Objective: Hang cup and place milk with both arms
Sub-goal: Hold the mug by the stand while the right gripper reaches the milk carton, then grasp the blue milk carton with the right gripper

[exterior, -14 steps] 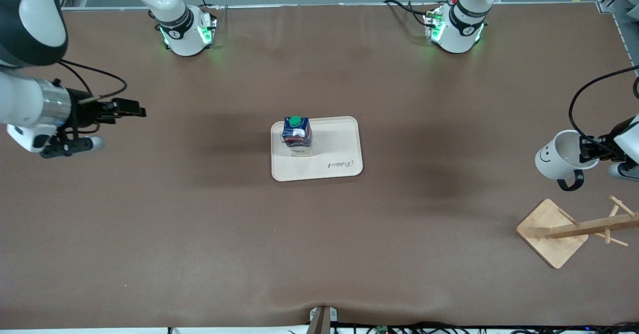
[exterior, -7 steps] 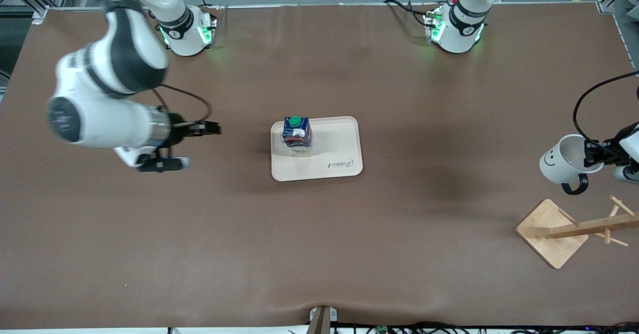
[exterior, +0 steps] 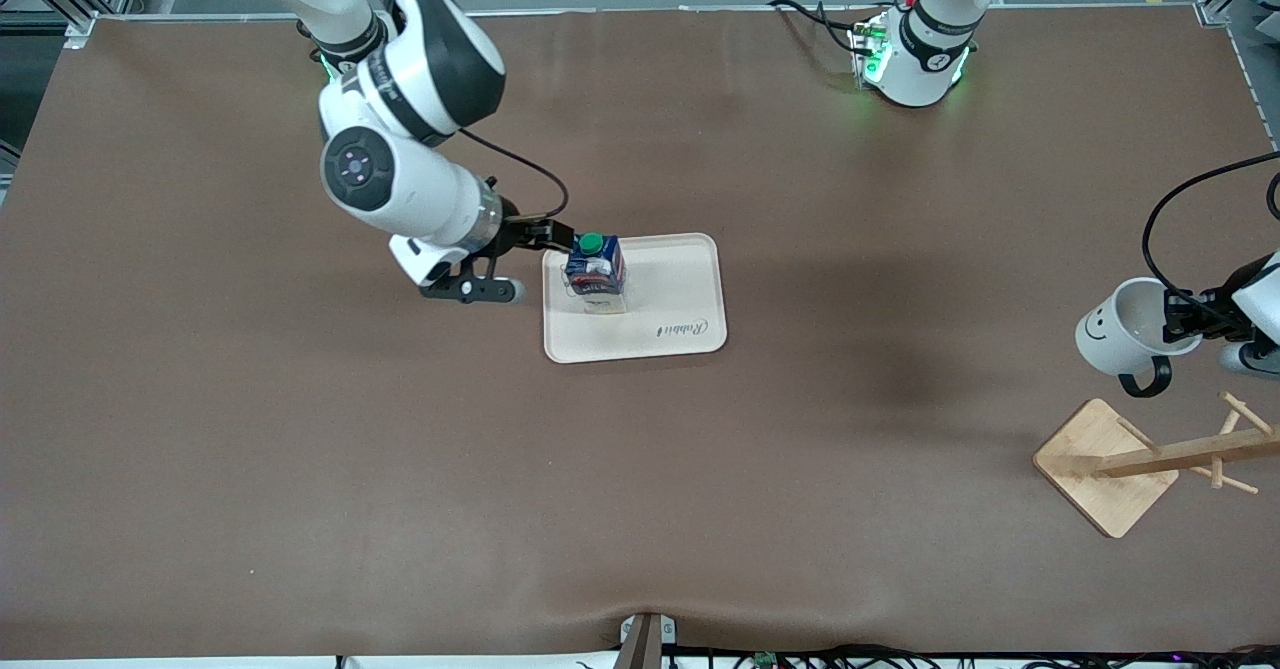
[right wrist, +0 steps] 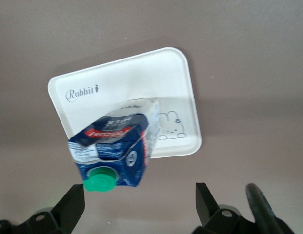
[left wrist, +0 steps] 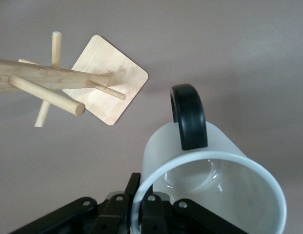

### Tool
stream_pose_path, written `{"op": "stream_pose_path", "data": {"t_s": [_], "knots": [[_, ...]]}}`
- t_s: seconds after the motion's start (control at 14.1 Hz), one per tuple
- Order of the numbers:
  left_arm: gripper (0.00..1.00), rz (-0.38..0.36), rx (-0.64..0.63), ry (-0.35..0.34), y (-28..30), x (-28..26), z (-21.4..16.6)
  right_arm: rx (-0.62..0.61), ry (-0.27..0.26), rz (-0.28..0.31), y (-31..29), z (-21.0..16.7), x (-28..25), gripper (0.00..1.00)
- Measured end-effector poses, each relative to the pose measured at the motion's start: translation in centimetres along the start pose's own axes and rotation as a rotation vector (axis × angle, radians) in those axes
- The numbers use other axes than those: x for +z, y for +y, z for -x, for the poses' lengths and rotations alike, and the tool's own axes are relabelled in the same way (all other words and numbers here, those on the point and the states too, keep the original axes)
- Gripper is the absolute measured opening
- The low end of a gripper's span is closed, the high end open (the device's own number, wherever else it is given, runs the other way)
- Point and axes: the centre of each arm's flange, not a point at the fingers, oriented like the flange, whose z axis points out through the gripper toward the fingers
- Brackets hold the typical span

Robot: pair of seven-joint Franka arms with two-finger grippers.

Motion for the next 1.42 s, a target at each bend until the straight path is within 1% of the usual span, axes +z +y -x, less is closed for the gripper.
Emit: {"op": "stream_pose_path", "data": {"t_s": [0.21, 0.36, 0.5, 0.64, 0.71, 0.78, 0.85, 0.92, 1.0, 1.14, 1.28, 1.42], "knots": [[0.05, 0.004, -0.015, -0.001, -0.9, 0.5, 0.1, 0.081, 0.045, -0.024, -2.7, 1.5, 1.6, 1.0], [0.05, 0.01, -0.04, -0.003, -2.4, 0.8, 0.6, 0.103, 0.066, -0.035, -3.7, 1.8, 2.8, 1.0], [0.05, 0.017, -0.051, 0.009, -3.1, 0.9, 0.7, 0.096, 0.074, -0.016, -3.9, 1.7, 4.6, 1.0], [0.05, 0.022, -0.046, 0.013, -3.1, 1.1, 0.6, 0.095, 0.104, 0.035, -3.8, 1.4, 6.2, 1.0], [0.05, 0.026, -0.045, 0.008, -3.0, 1.4, 0.6, 0.103, 0.114, 0.047, -3.8, 1.3, 6.9, 0.96], [0.05, 0.028, -0.044, 0.004, -3.0, 1.8, 0.6, 0.109, 0.122, 0.054, -4.0, 1.2, 7.5, 0.94], [0.05, 0.03, -0.043, 0.0, -2.9, 2.3, 0.7, 0.113, 0.125, 0.059, -4.1, 1.3, 8.1, 0.86], [0.05, 0.031, -0.042, -0.002, -2.9, 2.7, 0.7, 0.115, 0.125, 0.062, -4.3, 1.4, 8.3, 0.74], [0.05, 0.032, -0.041, -0.004, -2.8, 2.9, 0.7, 0.117, 0.126, 0.064, -4.4, 1.5, 8.0, 0.69], [0.05, 0.032, -0.039, -0.004, -2.8, 3.1, 0.7, 0.12, 0.12, 0.07, -4.3, 1.4, 7.9, 0.69], [0.05, 0.021, -0.026, 0.03, -3.0, 2.9, 0.4, 0.122, 0.116, 0.072, -4.5, 1.2, 6.9, 0.69], [0.05, 0.012, -0.007, 0.058, -3.2, 3.0, 0.0, 0.131, 0.114, 0.067, -4.5, 0.3, 4.3, 0.69]]}}
